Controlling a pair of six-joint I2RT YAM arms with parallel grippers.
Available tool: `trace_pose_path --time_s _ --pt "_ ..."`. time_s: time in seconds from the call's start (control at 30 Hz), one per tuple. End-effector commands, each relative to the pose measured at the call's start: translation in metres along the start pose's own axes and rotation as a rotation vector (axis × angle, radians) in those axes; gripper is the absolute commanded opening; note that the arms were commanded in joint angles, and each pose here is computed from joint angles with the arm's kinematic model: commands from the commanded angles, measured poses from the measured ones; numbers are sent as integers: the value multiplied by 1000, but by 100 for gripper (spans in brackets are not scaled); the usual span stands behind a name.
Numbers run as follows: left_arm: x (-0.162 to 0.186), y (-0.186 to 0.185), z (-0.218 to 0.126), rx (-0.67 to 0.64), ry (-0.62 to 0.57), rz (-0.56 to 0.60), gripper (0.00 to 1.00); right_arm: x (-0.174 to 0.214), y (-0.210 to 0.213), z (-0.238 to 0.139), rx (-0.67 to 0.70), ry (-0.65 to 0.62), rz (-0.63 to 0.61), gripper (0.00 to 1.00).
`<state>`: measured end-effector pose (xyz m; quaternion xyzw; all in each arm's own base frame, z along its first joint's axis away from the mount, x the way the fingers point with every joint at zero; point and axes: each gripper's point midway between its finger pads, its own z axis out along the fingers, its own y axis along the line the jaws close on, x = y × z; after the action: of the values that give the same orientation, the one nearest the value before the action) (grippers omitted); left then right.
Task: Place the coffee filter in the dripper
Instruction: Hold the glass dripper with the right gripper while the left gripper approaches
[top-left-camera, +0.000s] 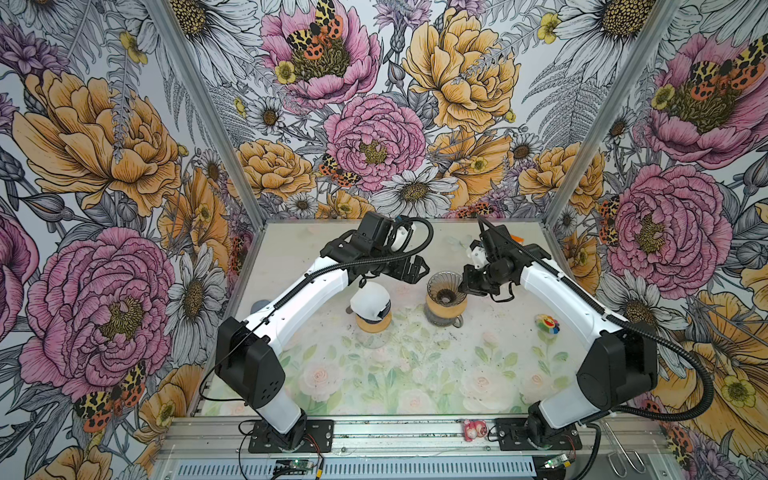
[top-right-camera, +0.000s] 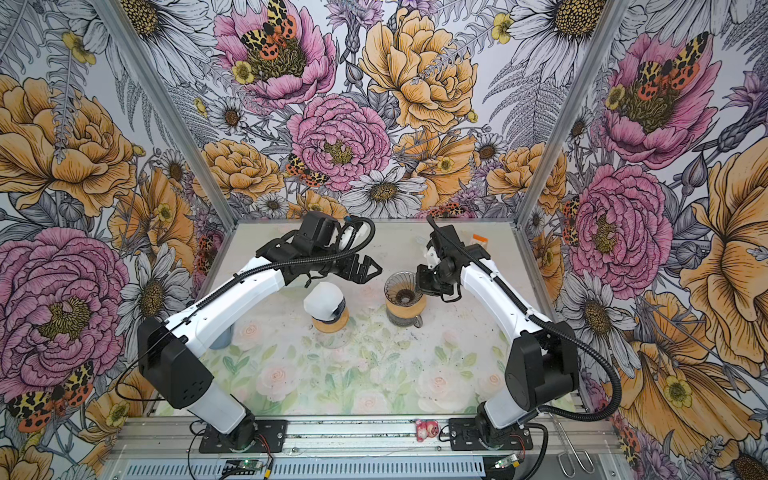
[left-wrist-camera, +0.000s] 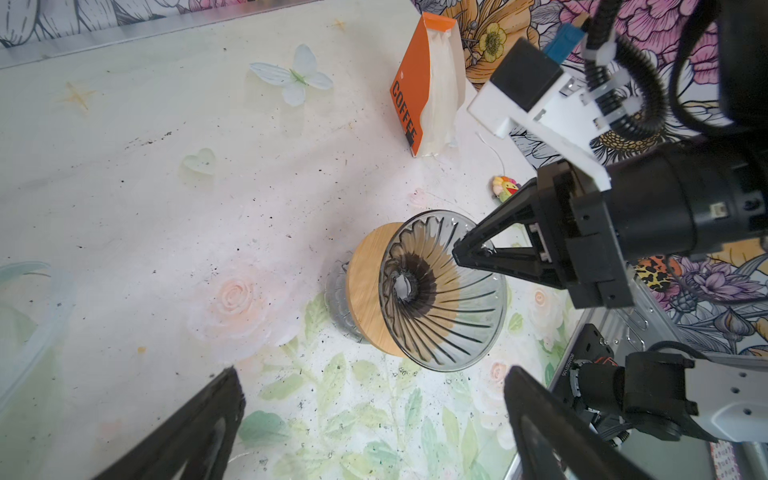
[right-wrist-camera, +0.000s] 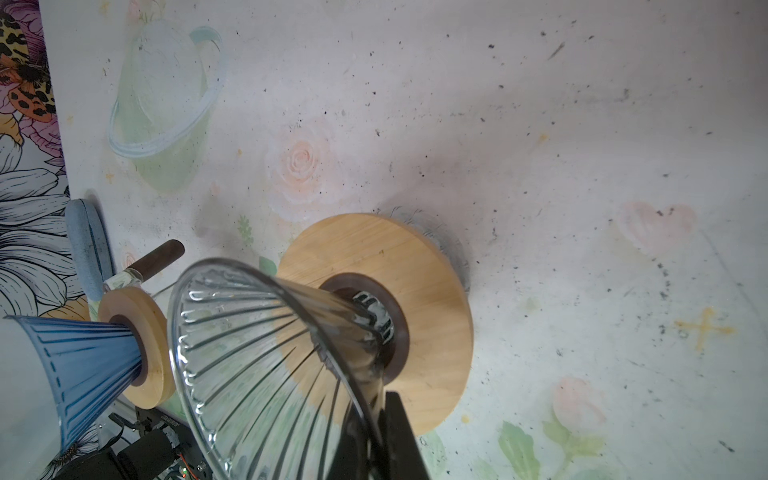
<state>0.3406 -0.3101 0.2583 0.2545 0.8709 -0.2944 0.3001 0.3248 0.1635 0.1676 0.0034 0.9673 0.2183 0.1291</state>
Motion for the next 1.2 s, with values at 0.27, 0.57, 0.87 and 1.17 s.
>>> trace_pose_path --time_s 0.27,0.57,0.87,1.17 --pt "-7 -15 18 37 10 -71 99 12 -10 -12 22 16 44 12" --pt "4 -25 29 55 48 -93 96 -6 -1 -34 9 -71 -6 27" --pt "17 -36 48 84 104 -110 85 -14 -1 -47 30 -135 -68 31" --pt "26 -29 62 72 138 -123 67 -9 -9 -33 48 -99 -75 26"
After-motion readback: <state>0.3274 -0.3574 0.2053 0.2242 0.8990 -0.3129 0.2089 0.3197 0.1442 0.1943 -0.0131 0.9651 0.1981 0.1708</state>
